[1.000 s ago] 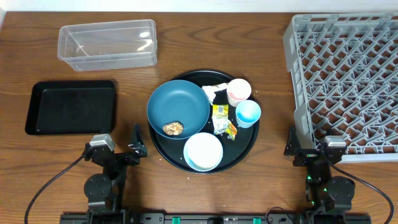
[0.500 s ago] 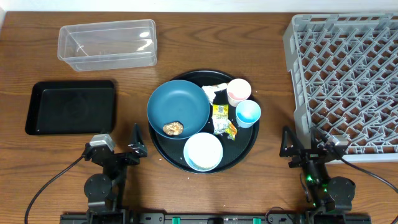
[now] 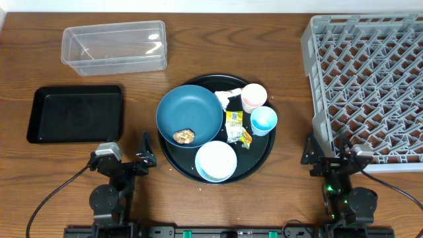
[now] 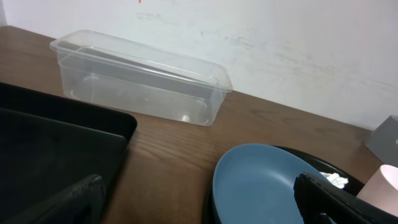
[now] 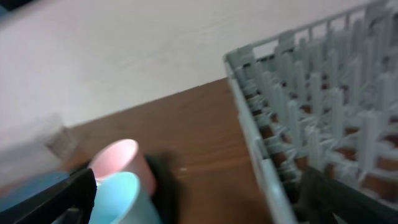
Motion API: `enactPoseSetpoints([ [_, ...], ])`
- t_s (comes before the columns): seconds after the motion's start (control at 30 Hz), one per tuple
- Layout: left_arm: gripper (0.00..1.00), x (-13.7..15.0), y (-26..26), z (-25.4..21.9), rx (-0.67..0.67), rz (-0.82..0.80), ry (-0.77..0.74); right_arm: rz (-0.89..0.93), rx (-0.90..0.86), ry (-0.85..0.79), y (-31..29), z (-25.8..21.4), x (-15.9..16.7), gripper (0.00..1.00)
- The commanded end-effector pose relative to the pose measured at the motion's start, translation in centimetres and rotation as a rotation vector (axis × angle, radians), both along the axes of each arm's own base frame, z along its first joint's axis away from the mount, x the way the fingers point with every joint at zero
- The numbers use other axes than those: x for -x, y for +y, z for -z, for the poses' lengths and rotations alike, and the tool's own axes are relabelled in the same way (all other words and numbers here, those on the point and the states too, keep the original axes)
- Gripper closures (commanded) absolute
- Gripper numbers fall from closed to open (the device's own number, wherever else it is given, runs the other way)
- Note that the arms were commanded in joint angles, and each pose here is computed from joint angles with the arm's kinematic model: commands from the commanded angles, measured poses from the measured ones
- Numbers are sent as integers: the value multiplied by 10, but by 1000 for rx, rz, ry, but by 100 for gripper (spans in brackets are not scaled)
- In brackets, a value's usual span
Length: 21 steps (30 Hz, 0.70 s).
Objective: Sort waste into correct bins and load items into the dishwasher rack
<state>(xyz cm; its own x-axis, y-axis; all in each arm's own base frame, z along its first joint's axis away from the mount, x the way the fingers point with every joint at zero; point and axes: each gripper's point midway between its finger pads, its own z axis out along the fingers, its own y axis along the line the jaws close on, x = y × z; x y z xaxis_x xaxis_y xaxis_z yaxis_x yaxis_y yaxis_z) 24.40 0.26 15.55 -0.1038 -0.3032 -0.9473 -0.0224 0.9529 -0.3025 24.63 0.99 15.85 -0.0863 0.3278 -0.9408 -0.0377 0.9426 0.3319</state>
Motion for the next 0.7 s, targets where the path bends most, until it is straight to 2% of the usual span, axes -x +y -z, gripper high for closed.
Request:
enactPoseSetpoints([
  [0.0,2,0,0,15,-11,1,33,16,135,2,-4,3,0,1],
  [0.23,2,0,-2,15,-7,14,33,16,135,2,-4,3,0,1],
  [0.47,2,3,-37,7,213,197,26,16,135,2,-4,3,0,1],
  [0.67,2,10,-60,-3,224,342,3,16,135,2,-4,3,0,1],
])
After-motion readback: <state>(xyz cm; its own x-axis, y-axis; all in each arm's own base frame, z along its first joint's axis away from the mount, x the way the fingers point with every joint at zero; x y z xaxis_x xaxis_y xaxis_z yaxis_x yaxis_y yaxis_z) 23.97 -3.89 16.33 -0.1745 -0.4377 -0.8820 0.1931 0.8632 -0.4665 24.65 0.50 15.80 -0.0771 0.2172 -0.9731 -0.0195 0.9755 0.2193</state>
